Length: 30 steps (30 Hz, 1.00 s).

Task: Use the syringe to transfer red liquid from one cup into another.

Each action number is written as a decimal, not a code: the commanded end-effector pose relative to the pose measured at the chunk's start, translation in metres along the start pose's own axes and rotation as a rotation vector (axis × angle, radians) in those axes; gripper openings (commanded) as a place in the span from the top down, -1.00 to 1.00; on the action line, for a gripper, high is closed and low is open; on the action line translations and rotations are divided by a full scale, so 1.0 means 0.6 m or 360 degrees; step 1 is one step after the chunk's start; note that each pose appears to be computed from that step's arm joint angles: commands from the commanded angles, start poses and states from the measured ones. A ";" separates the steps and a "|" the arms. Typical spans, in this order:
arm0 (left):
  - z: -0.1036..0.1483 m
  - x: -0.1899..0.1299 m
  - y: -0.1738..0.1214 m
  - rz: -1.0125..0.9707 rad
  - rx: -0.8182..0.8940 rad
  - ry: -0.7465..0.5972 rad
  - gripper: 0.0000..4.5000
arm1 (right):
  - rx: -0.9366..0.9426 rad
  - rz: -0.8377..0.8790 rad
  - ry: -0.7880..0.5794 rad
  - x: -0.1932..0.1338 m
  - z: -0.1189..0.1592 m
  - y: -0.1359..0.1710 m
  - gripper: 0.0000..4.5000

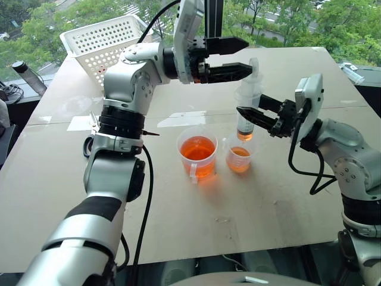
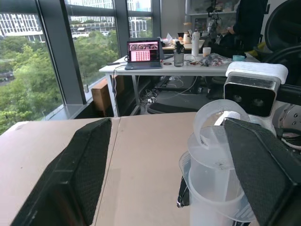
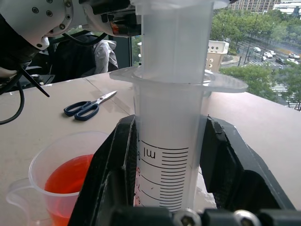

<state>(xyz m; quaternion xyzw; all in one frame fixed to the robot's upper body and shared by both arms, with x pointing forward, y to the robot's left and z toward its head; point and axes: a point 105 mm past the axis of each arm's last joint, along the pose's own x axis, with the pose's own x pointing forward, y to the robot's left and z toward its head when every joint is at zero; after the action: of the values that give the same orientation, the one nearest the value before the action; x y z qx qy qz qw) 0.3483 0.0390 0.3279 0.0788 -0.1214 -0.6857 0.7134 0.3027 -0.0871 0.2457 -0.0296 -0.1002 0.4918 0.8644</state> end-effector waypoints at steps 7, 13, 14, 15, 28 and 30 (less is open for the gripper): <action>0.026 0.027 -0.023 -0.0167 0.0096 -0.0042 0.98 | -0.0108 0.0030 -0.0071 -0.003 0.024 0.011 0.36; 0.015 0.030 -0.036 -0.0235 0.0092 0.0008 0.98 | -0.0092 0.0007 -0.0074 -0.008 0.018 0.007 0.36; 0.009 0.029 -0.038 -0.0244 0.0098 0.0031 0.98 | -0.0090 0.0004 -0.0076 -0.009 0.018 0.007 0.36; 0.003 0.029 -0.040 -0.0254 0.0100 0.0048 0.98 | -0.0089 0.0000 -0.0079 -0.009 0.018 0.007 0.36; -0.037 0.040 -0.051 -0.0283 0.0001 0.0144 0.98 | -0.0155 -0.0054 -0.0103 -0.018 0.042 -0.007 0.36; -0.041 0.041 -0.052 -0.0288 -0.0010 0.0153 0.98 | -0.0158 -0.0056 -0.0113 -0.018 0.045 -0.007 0.36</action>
<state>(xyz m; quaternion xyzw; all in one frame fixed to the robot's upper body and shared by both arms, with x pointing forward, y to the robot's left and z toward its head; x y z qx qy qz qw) 0.3368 0.0236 0.3067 0.1048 -0.0933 -0.7193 0.6804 0.3020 -0.0943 0.2355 -0.0355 -0.0862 0.4865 0.8687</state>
